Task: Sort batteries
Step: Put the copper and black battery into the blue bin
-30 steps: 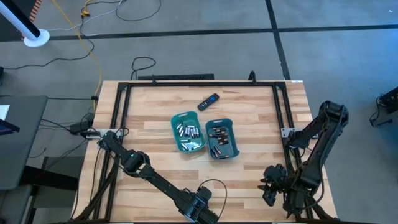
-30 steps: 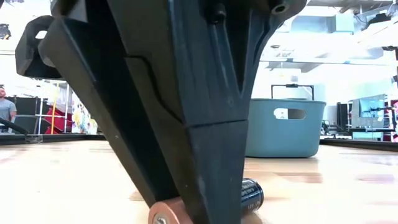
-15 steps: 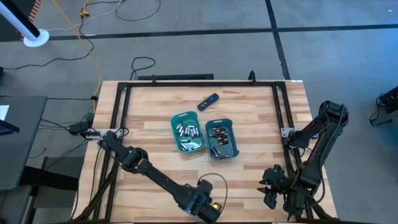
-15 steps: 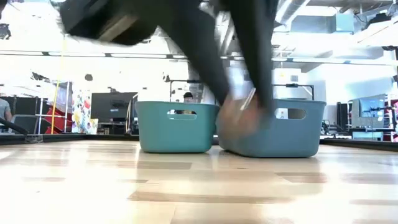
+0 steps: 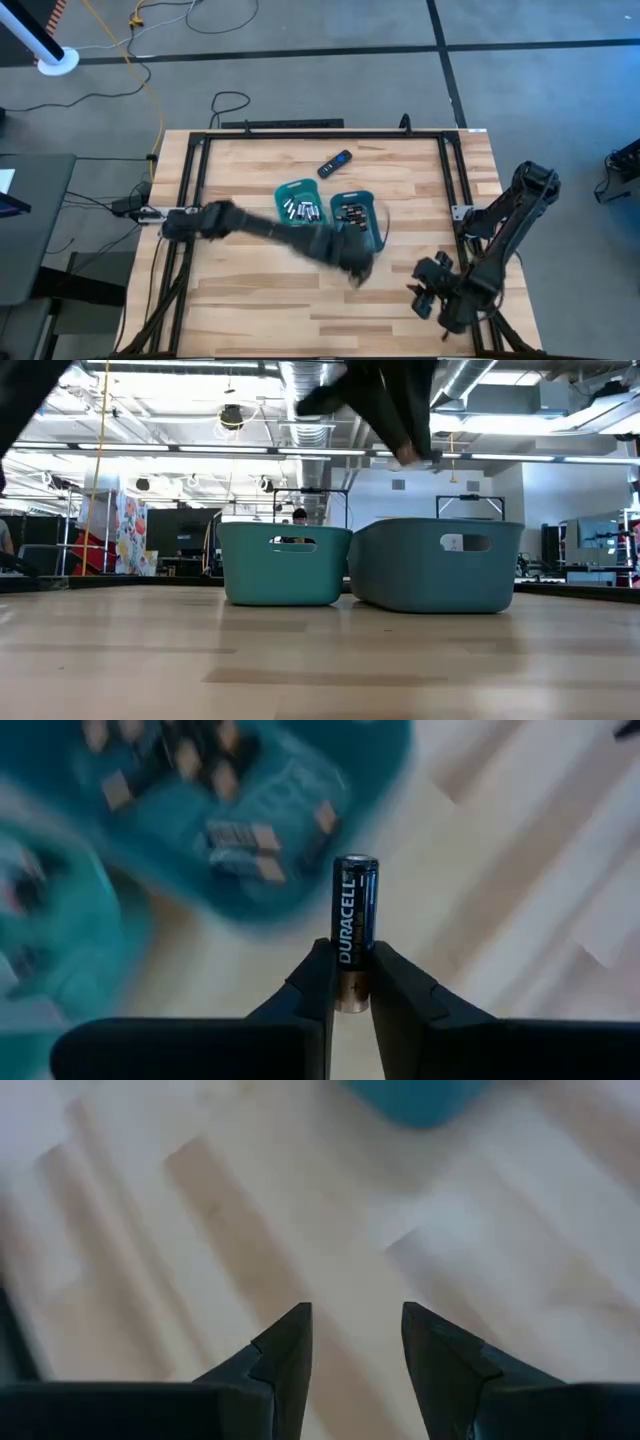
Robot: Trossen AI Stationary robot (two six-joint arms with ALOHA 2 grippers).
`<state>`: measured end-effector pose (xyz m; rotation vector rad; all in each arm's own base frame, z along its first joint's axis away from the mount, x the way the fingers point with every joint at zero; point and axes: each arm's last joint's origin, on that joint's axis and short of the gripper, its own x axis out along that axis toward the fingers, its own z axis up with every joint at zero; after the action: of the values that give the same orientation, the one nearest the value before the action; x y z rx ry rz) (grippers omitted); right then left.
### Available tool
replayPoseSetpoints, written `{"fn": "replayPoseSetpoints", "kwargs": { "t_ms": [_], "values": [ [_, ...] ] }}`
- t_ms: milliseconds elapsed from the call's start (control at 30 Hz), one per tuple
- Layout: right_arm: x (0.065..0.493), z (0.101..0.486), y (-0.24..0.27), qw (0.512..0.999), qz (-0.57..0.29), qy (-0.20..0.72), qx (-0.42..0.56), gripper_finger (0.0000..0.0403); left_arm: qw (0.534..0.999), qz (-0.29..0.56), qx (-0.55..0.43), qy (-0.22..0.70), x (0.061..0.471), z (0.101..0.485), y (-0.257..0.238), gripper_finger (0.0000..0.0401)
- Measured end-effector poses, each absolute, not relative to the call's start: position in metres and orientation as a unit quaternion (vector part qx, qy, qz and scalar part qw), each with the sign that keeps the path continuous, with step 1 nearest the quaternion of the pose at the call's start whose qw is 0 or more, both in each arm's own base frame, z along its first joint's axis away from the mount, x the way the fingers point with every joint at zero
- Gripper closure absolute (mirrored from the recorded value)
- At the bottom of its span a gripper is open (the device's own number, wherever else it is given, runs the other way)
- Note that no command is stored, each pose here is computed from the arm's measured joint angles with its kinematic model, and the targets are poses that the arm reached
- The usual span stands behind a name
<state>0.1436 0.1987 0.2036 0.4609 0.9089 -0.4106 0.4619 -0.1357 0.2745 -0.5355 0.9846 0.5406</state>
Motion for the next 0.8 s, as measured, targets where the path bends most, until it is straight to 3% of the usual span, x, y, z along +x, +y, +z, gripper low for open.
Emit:
{"fn": "replayPoseSetpoints", "kwargs": {
  "t_ms": [200,400,667,800],
  "values": [
    [0.162,0.202,0.174,0.827,-0.284,0.421,0.244,0.0231,0.826,0.187,-0.207,0.491,0.489,0.270,-0.038,0.0365],
    [0.178,0.202,0.158,0.805,-0.332,0.400,0.286,0.0231,0.833,0.148,-0.171,0.505,0.497,0.259,0.024,0.0365],
    [0.193,0.203,0.141,0.785,-0.370,0.378,0.321,0.0231,0.812,0.097,-0.119,0.562,0.511,0.203,0.035,0.0356],
    [0.197,0.203,0.135,0.779,-0.383,0.373,0.327,0.0231,0.810,0.101,-0.122,0.565,0.514,0.194,0.039,0.0353]
  ]
}}
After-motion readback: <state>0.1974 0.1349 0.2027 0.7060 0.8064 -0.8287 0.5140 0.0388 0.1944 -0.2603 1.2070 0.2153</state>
